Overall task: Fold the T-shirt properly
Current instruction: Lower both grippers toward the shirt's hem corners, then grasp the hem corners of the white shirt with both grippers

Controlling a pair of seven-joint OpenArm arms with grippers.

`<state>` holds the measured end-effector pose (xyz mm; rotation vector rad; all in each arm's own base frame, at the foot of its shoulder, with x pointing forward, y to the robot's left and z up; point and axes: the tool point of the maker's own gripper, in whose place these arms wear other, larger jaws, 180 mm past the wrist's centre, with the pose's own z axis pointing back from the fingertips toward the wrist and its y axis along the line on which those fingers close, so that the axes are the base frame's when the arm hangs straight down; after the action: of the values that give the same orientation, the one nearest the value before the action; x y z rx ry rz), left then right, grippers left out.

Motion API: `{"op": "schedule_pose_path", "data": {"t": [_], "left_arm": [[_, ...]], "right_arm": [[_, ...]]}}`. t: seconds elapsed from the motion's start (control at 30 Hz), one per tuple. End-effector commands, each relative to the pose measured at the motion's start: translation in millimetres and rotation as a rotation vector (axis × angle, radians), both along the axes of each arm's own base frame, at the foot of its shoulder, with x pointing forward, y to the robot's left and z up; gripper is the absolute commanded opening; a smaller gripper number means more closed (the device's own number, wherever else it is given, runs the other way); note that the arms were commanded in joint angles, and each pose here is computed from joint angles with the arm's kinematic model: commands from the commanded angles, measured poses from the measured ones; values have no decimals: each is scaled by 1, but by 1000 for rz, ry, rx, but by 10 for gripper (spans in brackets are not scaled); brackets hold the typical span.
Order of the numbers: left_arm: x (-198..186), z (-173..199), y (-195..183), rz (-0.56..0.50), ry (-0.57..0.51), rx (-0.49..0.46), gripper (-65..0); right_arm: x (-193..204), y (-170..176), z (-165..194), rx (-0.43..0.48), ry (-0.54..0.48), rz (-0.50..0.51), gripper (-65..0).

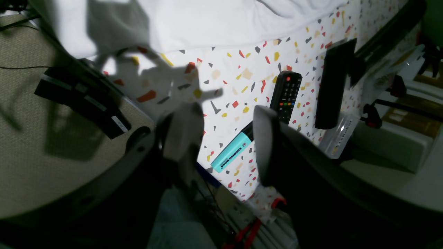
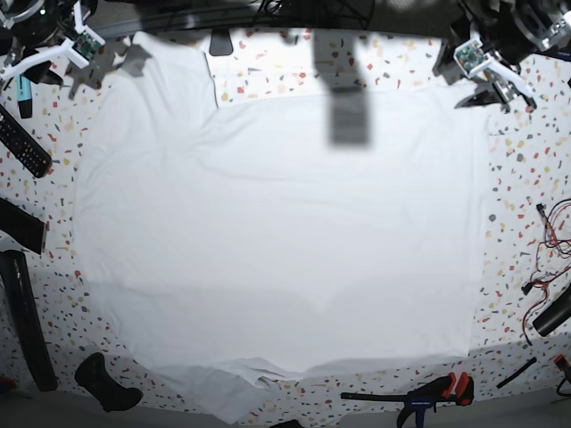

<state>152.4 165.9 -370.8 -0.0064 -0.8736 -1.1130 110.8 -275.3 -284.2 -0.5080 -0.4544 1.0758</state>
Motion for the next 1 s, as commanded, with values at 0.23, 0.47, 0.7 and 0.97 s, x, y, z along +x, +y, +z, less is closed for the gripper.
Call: {"op": "schedule_pose_path", "data": {"t": [0.23,0.47,0.7,0.97], "left_arm": [[13,-7,12,-1,-25,15,-300],[10,-18,11,-1,4,9,-300],[10,-44,-5,-57,-25,101,-300],[9,-60,20,5,8,273,-300]], "right_arm": [[13,6,7,38,-48,-1,-376],[27,23,10,185,-85,-38,-376],[25,30,8,246,-70,-54,-376],[24,27,7,234,-62,-64,-376]]}}
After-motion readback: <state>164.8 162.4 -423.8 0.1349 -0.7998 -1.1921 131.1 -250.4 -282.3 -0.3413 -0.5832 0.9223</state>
